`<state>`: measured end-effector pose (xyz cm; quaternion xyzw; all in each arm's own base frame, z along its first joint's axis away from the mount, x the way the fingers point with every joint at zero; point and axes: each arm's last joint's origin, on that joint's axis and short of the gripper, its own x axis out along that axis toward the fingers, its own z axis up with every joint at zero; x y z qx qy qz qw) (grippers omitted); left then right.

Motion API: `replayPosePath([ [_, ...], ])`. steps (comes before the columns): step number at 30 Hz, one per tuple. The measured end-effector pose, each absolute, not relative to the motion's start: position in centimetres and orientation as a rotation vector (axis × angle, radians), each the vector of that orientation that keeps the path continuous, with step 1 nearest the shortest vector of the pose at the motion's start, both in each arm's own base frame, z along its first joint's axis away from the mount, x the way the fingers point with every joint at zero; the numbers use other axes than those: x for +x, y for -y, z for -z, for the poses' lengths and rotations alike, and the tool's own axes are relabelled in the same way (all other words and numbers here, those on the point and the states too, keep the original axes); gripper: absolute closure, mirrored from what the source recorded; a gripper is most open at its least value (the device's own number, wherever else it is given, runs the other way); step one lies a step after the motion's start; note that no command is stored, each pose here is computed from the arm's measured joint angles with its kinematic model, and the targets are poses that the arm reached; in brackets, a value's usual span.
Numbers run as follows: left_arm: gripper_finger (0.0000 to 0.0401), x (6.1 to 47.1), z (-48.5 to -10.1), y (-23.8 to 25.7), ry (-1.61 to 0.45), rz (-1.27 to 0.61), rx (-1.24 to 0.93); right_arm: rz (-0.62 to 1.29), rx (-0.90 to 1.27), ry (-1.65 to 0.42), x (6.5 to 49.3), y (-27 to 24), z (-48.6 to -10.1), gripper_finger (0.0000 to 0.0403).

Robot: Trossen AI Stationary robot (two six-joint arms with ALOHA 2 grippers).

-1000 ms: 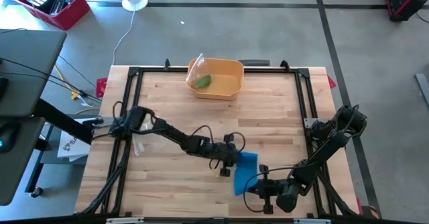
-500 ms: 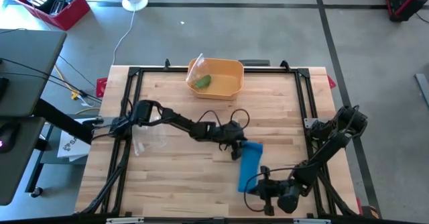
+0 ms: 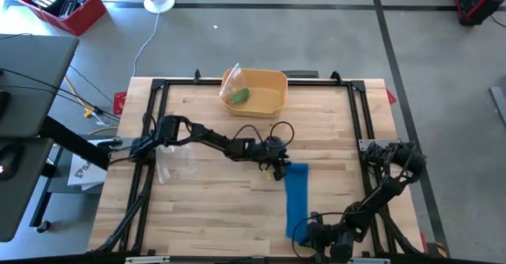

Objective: Roll bandage
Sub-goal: Roll the blue bandage

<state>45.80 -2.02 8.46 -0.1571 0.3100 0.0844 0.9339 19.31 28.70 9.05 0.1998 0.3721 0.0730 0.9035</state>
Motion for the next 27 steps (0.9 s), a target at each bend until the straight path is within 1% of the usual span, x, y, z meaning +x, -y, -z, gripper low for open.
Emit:
replayPosePath([
  [8, 0.0275, 45.8, -8.8, 2.3, -0.621, -0.136, -0.311, -0.172, 0.372, -0.772, 19.3, -28.6, -9.3, 0.0403],
  [16, 0.0275, 45.6, -10.3, 3.5, -0.617, -0.081, -0.291, -0.183, 0.301, -0.775, 19.6, -28.2, -9.6, 0.0402],
  [21, 0.0275, 45.5, -10.8, 3.6, -0.617, -0.077, -0.286, -0.149, 0.333, -0.808, 19.5, -27.5, -10.8, 0.0401],
  [24, 0.0275, 45.5, -10.8, 3.7, -0.615, -0.080, -0.288, -0.161, 0.346, -0.805, 19.4, -27.4, -11.8, 0.0382],
  [27, 0.0275, 45.5, -10.9, 3.8, -0.612, -0.091, -0.283, -0.179, 0.374, -0.781, 19.3, -27.4, -13.0, 0.0342],
])
